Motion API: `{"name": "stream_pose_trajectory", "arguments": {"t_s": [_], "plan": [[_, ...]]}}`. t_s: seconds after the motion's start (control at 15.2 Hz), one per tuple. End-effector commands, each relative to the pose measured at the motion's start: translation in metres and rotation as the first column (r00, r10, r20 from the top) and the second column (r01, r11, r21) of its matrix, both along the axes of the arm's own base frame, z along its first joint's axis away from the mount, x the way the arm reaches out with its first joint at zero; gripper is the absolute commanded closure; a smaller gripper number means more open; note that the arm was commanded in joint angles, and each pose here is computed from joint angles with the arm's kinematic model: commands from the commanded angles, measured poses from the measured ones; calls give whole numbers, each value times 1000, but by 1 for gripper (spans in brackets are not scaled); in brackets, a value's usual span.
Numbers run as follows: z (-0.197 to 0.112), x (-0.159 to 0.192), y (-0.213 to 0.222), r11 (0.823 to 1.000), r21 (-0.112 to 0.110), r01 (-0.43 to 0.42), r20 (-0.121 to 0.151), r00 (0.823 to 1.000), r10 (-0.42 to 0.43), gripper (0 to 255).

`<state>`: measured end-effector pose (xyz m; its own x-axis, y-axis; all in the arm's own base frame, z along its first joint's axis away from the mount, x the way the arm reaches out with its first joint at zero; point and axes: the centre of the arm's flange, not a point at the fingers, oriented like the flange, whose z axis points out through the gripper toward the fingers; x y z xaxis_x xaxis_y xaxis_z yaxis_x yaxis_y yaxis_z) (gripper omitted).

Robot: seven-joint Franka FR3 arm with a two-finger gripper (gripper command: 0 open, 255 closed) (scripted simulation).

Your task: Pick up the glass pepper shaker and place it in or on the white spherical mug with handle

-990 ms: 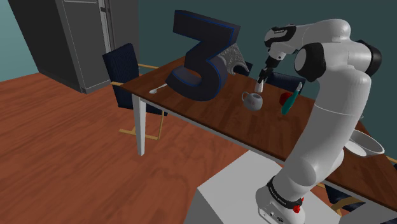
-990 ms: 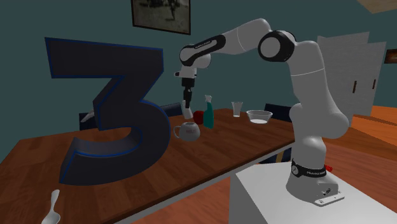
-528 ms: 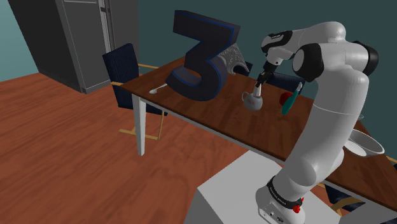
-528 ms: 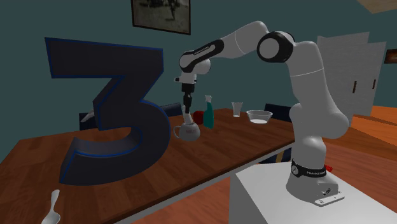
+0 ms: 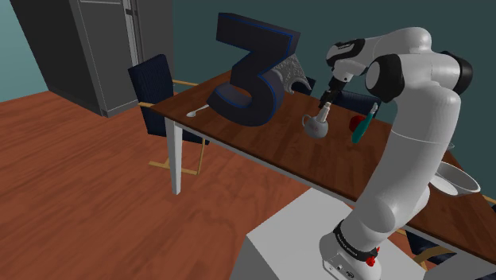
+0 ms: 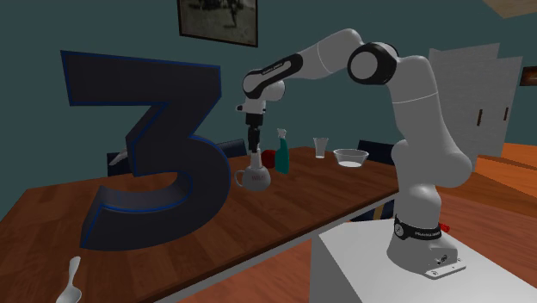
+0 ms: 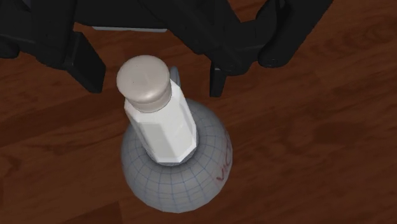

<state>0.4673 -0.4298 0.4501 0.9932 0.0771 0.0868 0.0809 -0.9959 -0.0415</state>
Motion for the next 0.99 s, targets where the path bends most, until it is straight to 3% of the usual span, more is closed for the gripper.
{"name": "stream_pose_trajectory", "arguments": {"t_s": [0.0,0.2,0.46,0.92], "plan": [[-1,0,0,1000,1,0,-1,1000,0,0],[-1,0,0,1000,1,0,-1,1000,0,0],[49,-4,-3,1000,1,0,-1,1000,0,0],[49,-4,-3,1000,1,0,-1,1000,0,0]]}}
